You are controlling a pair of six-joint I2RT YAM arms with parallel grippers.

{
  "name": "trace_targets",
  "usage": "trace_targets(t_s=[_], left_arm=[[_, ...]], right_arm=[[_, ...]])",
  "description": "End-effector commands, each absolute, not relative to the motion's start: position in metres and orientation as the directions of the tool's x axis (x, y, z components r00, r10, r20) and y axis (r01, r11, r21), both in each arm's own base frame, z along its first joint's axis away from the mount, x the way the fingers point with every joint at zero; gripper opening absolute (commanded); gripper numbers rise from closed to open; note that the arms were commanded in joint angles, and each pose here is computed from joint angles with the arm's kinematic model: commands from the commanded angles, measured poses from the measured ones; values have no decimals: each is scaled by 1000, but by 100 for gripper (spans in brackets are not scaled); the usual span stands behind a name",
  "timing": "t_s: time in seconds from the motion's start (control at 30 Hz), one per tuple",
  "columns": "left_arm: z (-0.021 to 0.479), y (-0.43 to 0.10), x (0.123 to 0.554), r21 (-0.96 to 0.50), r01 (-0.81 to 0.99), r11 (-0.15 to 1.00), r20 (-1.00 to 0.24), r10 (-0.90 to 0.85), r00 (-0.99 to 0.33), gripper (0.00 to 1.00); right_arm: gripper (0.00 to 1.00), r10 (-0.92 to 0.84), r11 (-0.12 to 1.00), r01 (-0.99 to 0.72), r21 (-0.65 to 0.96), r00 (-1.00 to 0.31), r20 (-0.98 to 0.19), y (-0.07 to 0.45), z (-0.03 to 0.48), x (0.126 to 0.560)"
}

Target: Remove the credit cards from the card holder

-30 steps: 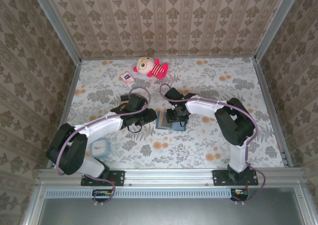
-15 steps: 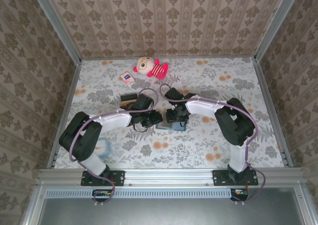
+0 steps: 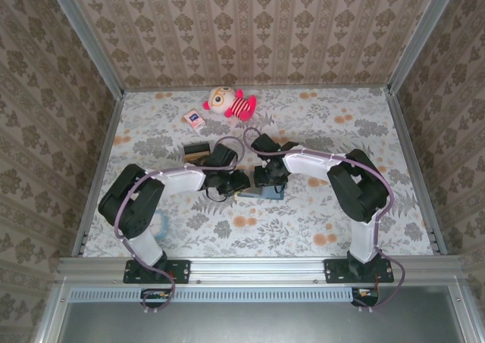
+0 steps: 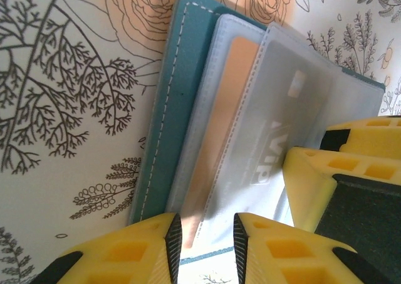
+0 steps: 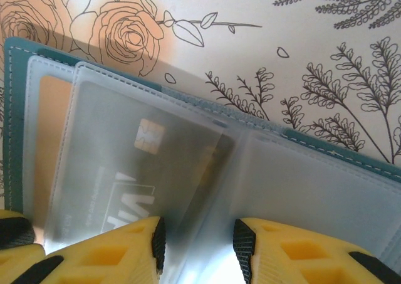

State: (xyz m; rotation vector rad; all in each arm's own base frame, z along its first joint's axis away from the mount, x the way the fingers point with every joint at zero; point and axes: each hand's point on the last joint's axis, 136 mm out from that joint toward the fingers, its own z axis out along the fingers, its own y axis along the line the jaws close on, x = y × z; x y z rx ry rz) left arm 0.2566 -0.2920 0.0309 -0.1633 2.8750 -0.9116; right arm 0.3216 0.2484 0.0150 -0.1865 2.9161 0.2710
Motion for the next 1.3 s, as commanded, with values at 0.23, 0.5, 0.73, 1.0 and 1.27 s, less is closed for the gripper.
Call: trace_targets(t_s=[0.23,0.5,0.73,1.0,1.27], left_arm=[[15,-295,245,-567,-104,817,3,-124,-992,31],[30,-306,249,-616,-34,787,-35,-70,-997,26],[32,-308,250,-634,-30,773,-36,-68,-997,27],[40,-315,251,-668,-1,744,-52,-47,-998,26],[42,-318,252,-684,6,729,-52,-41,-998,26]], right_arm=[[39,-105,994,-105,-9,-995,-1,192,-47,278],[39,-96,995,-96,18,-995,6,195,-49,278],[39,-94,995,-93,33,-996,7,197,-49,277],[39,-90,995,-89,53,-996,9,200,-48,278],[40,-81,992,-81,96,-997,-2,208,-42,281]])
